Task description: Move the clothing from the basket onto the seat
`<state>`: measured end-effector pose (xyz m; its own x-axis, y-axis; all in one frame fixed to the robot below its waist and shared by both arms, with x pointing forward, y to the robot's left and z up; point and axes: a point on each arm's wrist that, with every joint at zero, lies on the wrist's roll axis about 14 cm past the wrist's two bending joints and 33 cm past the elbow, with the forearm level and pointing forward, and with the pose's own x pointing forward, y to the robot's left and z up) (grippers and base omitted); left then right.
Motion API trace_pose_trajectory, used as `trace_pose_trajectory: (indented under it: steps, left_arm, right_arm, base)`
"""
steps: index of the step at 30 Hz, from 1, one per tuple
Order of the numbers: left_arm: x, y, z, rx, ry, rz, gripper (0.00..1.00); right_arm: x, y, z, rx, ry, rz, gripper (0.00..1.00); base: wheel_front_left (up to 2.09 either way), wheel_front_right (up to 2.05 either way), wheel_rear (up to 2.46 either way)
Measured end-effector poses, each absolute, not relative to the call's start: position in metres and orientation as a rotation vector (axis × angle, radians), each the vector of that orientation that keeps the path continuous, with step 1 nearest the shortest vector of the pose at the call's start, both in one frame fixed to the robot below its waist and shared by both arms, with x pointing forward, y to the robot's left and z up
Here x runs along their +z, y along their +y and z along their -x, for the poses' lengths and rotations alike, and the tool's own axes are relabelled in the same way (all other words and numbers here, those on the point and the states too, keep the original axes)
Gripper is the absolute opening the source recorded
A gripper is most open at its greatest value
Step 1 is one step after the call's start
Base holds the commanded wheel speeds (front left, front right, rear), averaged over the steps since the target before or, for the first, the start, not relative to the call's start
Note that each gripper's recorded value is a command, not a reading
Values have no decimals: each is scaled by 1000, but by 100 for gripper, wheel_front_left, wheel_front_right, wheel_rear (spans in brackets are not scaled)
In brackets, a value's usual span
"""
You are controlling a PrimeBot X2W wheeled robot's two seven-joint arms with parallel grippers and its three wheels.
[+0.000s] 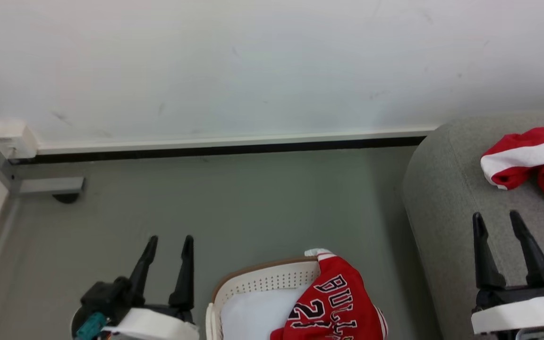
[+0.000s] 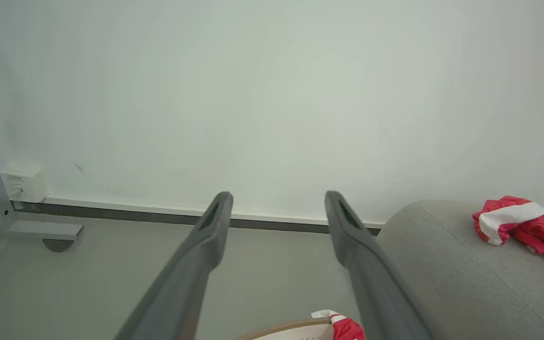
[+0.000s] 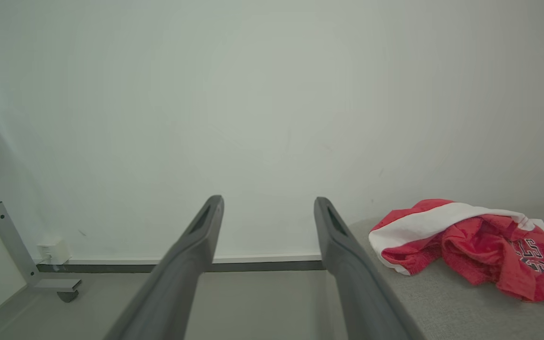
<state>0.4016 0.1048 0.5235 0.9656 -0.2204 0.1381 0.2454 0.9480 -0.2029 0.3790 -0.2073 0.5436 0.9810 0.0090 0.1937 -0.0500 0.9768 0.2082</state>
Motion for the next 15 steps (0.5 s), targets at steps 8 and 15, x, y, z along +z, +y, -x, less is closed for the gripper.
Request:
trace_pose_trajectory:
  steps: [8, 15]
  left_arm:
    - [491, 48, -447, -405, -26, 178, 100]
    - [415, 5, -473, -558, 180, 104, 100]
  right_arm:
    - [549, -233, -413, -30, -219, -199, 100]
    - [536, -266, -434, -124, -206, -173, 100]
  base:
    - [0, 0, 0]
    - [0, 0, 0]
